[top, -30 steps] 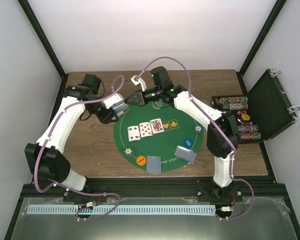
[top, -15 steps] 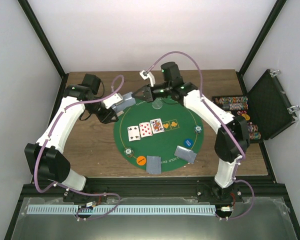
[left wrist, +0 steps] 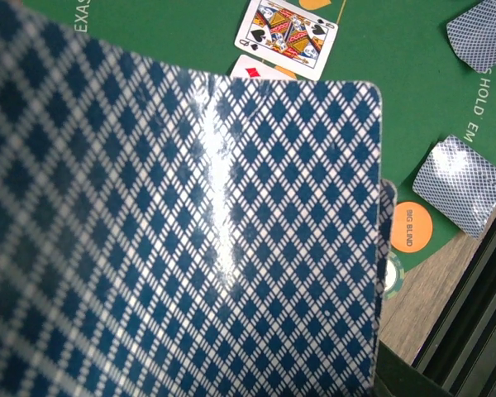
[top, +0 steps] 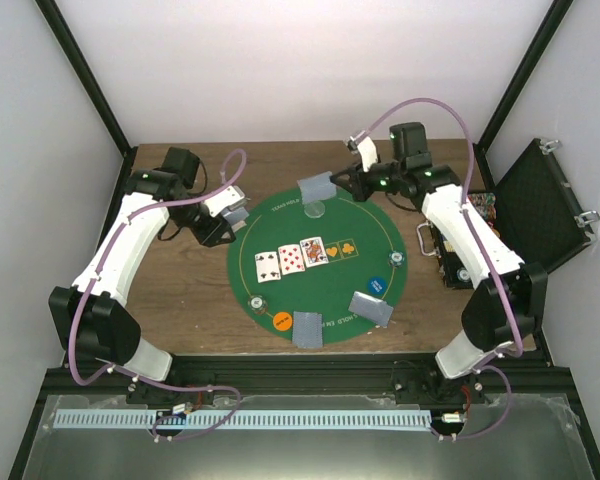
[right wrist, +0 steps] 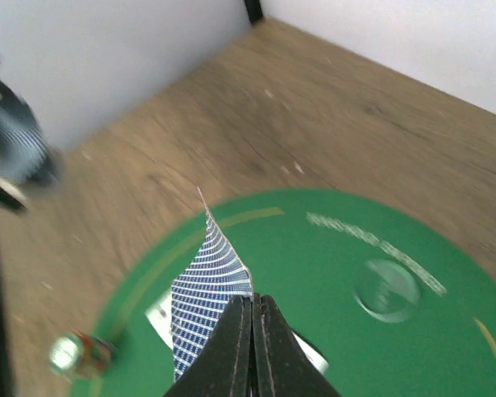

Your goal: Distribute texas hold em gaming equipment

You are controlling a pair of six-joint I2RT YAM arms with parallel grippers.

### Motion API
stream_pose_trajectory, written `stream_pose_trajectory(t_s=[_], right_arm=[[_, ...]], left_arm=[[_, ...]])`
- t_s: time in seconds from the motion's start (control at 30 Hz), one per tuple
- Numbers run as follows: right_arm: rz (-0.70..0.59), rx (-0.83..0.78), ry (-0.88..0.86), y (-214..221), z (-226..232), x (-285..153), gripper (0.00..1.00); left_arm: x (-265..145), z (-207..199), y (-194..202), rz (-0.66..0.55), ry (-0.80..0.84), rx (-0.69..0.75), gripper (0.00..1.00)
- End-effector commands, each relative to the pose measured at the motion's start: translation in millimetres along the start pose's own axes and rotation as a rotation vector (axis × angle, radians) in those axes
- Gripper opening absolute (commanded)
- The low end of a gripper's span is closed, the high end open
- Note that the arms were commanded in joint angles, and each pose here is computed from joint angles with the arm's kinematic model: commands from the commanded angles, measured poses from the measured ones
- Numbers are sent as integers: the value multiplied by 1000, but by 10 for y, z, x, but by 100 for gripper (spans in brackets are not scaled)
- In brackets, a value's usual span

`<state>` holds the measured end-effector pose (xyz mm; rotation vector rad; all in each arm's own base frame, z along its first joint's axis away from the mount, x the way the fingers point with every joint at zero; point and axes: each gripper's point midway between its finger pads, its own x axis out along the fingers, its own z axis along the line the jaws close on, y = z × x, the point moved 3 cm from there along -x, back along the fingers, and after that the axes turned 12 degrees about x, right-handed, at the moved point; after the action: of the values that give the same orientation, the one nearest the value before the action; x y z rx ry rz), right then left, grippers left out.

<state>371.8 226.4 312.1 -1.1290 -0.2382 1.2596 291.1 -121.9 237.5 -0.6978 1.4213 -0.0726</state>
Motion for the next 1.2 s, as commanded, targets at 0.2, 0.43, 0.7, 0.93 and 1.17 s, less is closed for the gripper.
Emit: stream_pose_trajectory(t_s=[0.2, 0.43, 0.7, 0.93, 1.17], right_arm=[[557, -582, 207, 1269, -533, -234, 1], [723, -695, 215, 1638, -647, -137, 1], [830, -926, 217, 1811, -864, 264, 1], [769, -1241, 219, 1828, -960, 571, 1], [765, -1372, 224, 1861, -1080, 730, 1]], left_arm=[[-59, 16, -46, -29, -16, 2, 41], [-56, 12, -31, -27, -17, 1, 41], [-65, 3, -23, -29, -20, 4, 41], [-77, 0, -16, -29, -23, 5, 41], [-87, 6, -14, -31, -27, 4, 41]])
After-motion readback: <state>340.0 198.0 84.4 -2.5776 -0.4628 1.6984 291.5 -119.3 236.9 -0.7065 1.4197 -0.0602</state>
